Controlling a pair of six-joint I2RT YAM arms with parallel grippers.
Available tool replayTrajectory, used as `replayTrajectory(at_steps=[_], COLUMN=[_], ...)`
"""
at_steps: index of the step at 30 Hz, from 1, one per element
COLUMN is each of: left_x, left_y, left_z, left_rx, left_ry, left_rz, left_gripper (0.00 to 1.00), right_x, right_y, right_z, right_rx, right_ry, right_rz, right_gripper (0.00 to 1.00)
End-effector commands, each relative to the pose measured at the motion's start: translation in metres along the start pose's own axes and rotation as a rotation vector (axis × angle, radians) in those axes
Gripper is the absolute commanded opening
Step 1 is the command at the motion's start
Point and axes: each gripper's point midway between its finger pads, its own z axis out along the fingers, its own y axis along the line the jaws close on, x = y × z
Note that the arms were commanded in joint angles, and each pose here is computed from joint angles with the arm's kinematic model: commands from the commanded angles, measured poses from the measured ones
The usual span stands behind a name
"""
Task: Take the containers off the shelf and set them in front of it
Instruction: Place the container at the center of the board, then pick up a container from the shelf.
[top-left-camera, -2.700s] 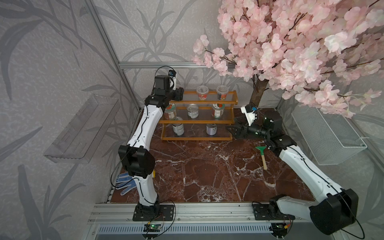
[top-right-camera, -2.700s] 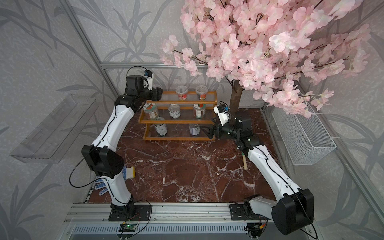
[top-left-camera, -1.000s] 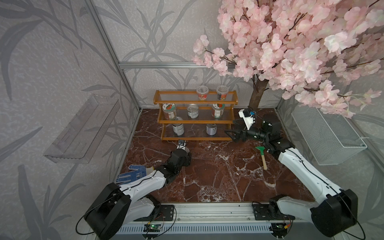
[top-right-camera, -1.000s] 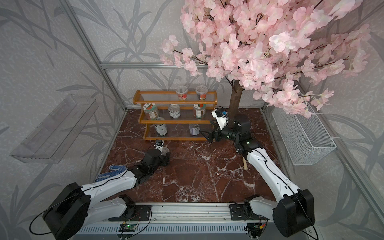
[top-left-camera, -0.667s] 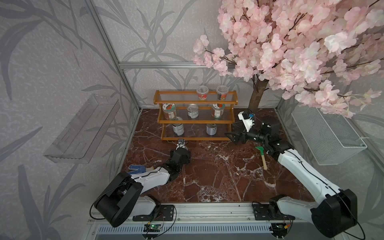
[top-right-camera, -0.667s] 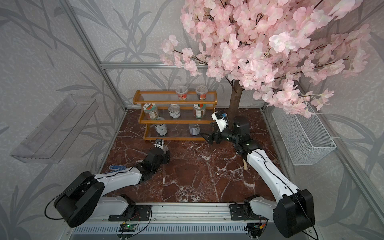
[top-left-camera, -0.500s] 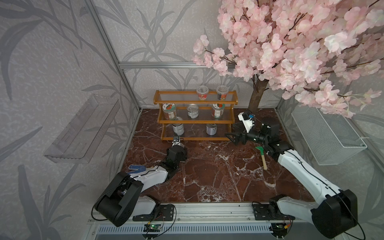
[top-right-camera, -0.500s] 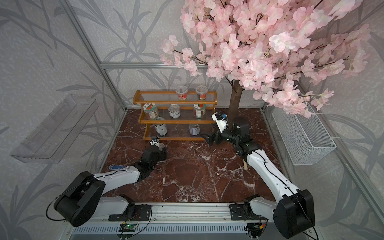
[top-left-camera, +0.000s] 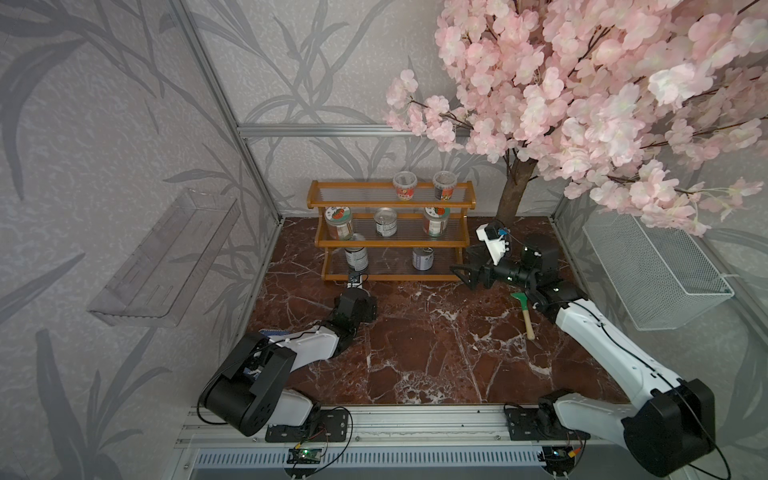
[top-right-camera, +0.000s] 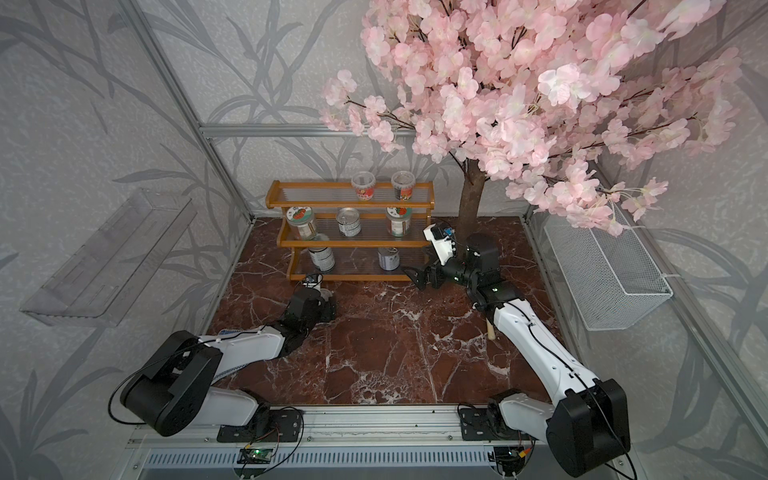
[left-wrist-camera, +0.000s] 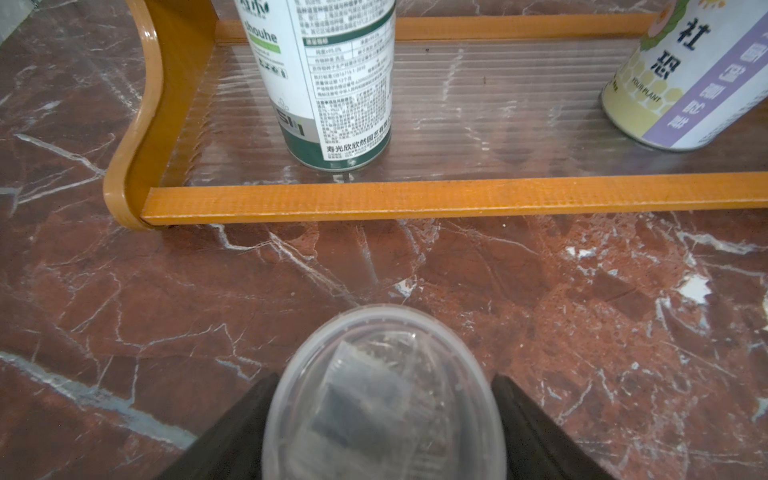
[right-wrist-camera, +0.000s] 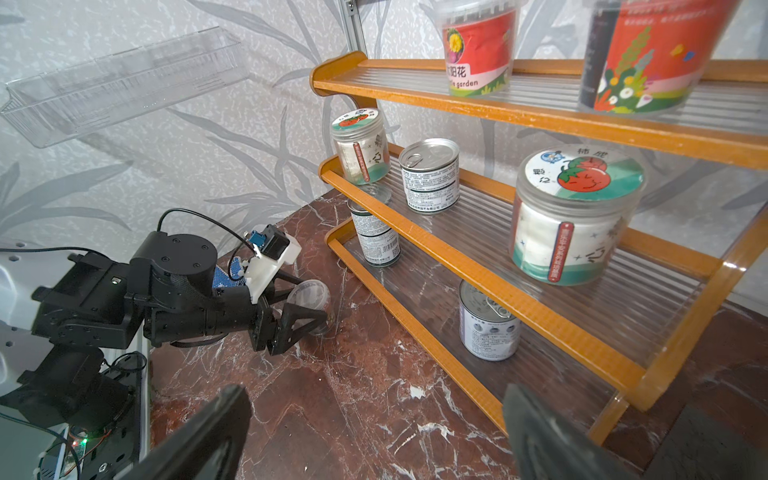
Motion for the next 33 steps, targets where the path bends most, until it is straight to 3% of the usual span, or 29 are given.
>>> replayTrajectory(at_steps=[1, 4, 9, 14, 20, 27, 33], left_x=[-0.007, -0.023, -0.071, -0.133, -0.232, -0.302, -0.324], left_y=[0.002, 0.006, 0.014, -0.006, -0.048, -0.095, -0.112], left_z=[-0.002, -0.01, -0.043, -0.09, -0.124, -0.09, -0.061], left_rx=[-0.012, -0.03, -0.071, 0.076, 0.232, 0.337, 0.351], left_ry=[-0.012, -0.05, -0.119, -0.249, -0.376, -0.382, -0.372], left_rz=[-0.016, -0.029, -0.052, -0.051, 0.071, 0.168, 0.189], left_gripper=[0.92, 1.0, 1.0, 1.0, 1.0, 1.0, 1.0], right_x=[-0.012, -0.015, -0.02, -0.023, -0.035, -0.053, -0.057], right_y=[0.003, 0.002, -0.001, -0.001, 0.003, -0.001, -0.005], right_z=[-0.001, -0.003, -0.008, -0.012, -0.014, -0.019, -0.028], right_rx=[-0.007, -0.003, 0.01, -0.009, -0.029, -0.01, 0.031], right_ry=[-0.025, -0.034, -0.05, -0.065, -0.09, -0.135, -0.15], right_rz=[-0.034, -0.035, -0.023, -0.01, -0.006, -0.012, -0.014], right_gripper=[0.99, 0.99, 0.99, 0.99, 0.99, 0.99, 0.99])
